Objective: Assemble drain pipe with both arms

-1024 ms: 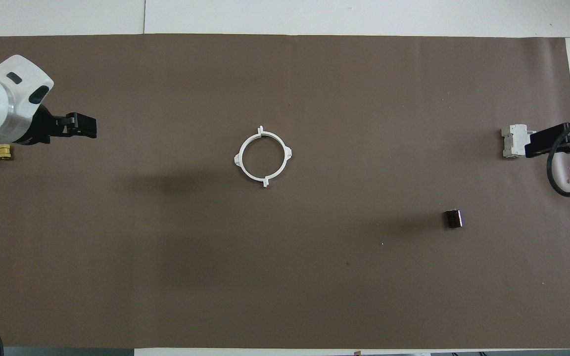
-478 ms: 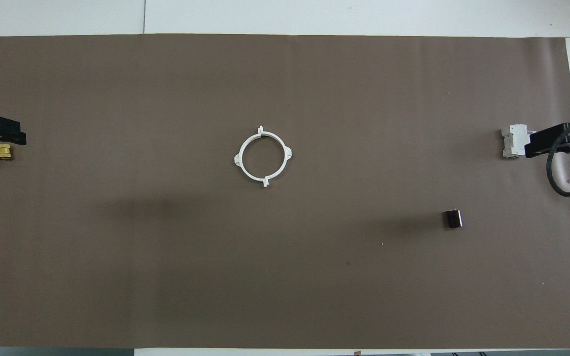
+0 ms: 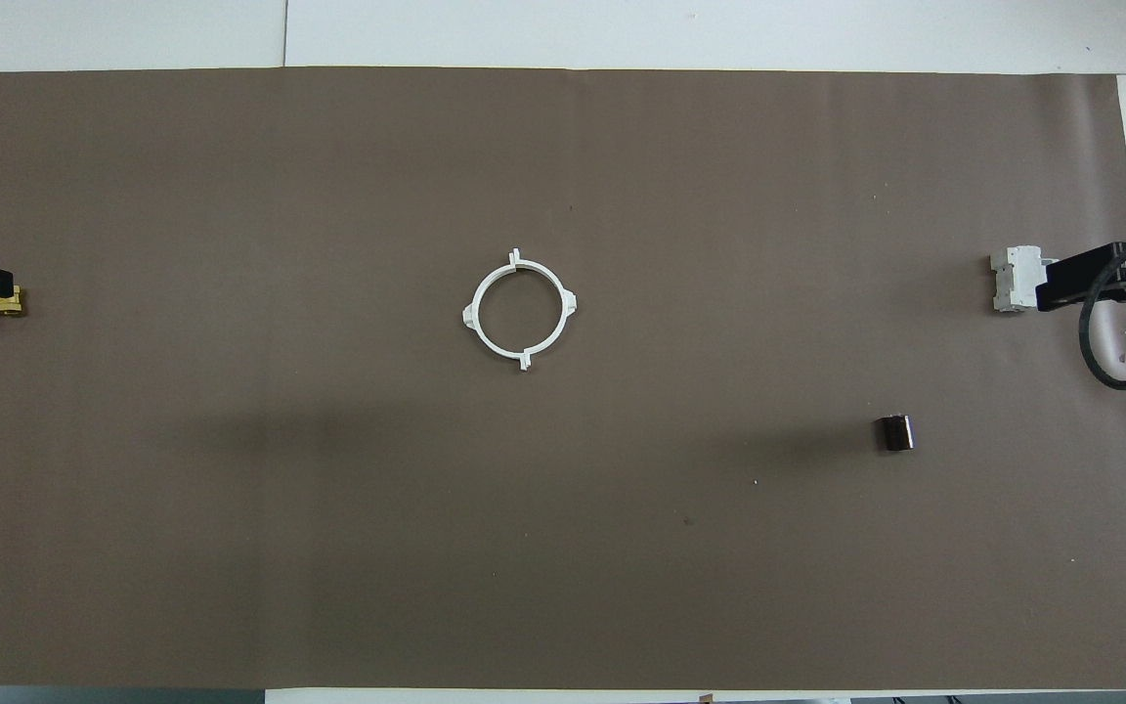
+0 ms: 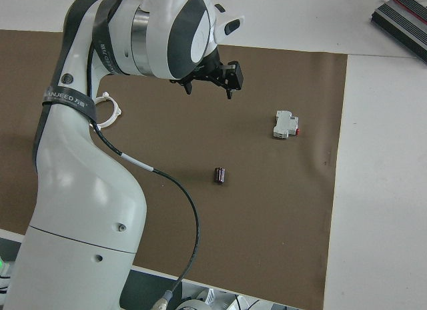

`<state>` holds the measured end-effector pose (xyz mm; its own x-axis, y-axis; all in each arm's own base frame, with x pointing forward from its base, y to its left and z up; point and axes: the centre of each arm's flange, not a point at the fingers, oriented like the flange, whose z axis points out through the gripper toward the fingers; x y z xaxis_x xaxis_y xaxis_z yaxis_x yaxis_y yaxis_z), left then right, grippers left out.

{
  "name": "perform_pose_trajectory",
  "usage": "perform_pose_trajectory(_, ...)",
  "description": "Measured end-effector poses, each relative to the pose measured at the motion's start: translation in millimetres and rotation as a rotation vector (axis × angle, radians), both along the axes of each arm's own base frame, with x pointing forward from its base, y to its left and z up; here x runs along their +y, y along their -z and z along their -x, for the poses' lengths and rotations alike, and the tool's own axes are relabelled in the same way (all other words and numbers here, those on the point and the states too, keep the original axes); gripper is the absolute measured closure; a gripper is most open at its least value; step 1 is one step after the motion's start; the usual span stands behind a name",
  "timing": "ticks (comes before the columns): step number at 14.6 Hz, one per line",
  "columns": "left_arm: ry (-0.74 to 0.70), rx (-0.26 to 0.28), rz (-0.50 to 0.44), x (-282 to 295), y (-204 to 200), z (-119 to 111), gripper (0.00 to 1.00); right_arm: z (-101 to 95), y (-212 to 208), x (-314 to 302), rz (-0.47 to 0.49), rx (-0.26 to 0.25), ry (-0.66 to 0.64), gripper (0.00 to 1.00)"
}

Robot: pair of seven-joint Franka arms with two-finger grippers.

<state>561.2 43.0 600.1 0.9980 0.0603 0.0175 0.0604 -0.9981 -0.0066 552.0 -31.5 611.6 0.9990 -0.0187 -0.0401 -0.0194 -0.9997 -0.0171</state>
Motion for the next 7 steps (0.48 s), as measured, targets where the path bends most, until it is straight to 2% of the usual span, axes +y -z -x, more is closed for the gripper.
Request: perform_pose_trajectory(7, 0.016, 0.012, 0.005, -10, -1, 2, 0.0, -0.1, 0, 1, 0.0, -0.001, -0.002, 0.0)
